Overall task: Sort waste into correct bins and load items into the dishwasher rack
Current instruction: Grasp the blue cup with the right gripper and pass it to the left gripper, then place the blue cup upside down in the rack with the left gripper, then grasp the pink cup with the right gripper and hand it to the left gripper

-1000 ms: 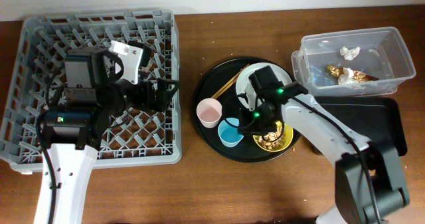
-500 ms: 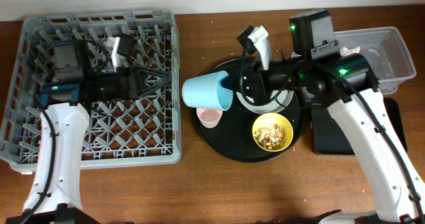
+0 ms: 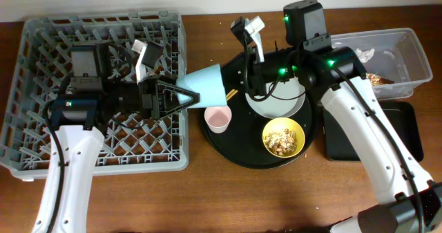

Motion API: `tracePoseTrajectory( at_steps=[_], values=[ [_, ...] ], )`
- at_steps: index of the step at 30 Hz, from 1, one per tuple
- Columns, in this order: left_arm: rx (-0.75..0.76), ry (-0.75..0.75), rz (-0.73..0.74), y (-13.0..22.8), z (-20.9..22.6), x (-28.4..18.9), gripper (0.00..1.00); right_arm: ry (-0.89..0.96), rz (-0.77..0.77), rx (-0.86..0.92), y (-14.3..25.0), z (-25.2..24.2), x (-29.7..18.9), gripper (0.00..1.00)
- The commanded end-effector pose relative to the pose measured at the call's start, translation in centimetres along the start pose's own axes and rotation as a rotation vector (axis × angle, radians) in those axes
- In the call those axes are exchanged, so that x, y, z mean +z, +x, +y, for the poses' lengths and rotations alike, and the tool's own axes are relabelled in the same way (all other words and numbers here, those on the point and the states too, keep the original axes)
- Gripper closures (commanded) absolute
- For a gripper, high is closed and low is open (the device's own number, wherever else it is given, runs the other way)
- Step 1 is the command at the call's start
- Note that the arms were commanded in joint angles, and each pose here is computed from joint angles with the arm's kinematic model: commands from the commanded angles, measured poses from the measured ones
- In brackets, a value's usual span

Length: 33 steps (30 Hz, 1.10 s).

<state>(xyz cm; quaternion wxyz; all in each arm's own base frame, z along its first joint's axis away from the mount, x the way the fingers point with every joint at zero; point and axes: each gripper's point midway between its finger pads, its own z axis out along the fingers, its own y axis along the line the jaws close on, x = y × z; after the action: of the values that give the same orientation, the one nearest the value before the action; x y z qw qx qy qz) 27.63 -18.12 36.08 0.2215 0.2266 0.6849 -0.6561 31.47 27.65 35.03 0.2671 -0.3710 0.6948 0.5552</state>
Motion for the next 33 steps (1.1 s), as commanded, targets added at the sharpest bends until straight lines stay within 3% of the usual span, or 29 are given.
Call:
tracePoseTrajectory(
  at_steps=[1,3,5,7,8,10,19,22,23,25,27,30,33],
  values=[
    [0.049,-0.177,-0.027,-0.6,1.7,-0.2,0.37,0.036,0.004,0.021,0.0,-0.8,-0.1,0.47],
    [0.013,-0.395,-0.092,-1.5,5.2,-2.6,0.37,0.196,-0.025,0.088,-0.3,-3.0,-2.5,0.41],
    [-0.115,-0.844,-0.206,-0.8,10.0,-10.3,0.37,0.373,-0.007,0.189,1.2,-4.8,-5.1,0.41],
    [-0.312,-1.300,-0.323,2.2,12.0,-19.0,0.37,0.519,0.095,0.321,4.8,-6.2,-6.1,0.40],
    [-0.500,-1.522,-0.416,4.9,12.1,-23.5,0.37,0.585,0.153,0.371,6.6,-6.7,-6.5,0.40],
    [-0.657,-1.720,-0.462,7.8,11.9,-27.6,0.36,0.638,0.211,0.391,7.9,-6.8,-6.4,0.40],
    [-0.922,-1.754,-0.254,11.3,22.9,-29.8,0.36,0.630,0.231,0.403,8.4,-6.4,-6.1,0.38],
    [-0.941,-1.730,-0.236,11.5,23.4,-29.5,0.03,0.631,0.233,0.406,8.5,-6.5,-6.1,0.37],
    [-0.936,-1.700,-0.241,11.0,23.3,-29.0,0.01,0.639,0.239,0.408,8.6,-6.6,-6.1,0.37],
    [-0.783,-1.450,-0.210,6.9,22.1,-25.5,0.01,0.770,0.305,0.447,10.2,-8.3,-5.2,0.37],
    [-0.495,-1.222,-0.145,1.9,18.6,-21.0,0.01,0.931,0.414,0.454,12.9,-10.7,-2.4,0.38],
    [-0.329,-1.191,-0.118,0.4,14.1,-18.1,0.01,1.133,0.469,0.474,15.3,-15.8,-1.2,0.41],
    [-0.278,-1.160,-0.125,0.6,10.8,-16.6,0.01,1.096,0.536,0.542,18.9,-20.1,1.4,0.59]
  ],
)
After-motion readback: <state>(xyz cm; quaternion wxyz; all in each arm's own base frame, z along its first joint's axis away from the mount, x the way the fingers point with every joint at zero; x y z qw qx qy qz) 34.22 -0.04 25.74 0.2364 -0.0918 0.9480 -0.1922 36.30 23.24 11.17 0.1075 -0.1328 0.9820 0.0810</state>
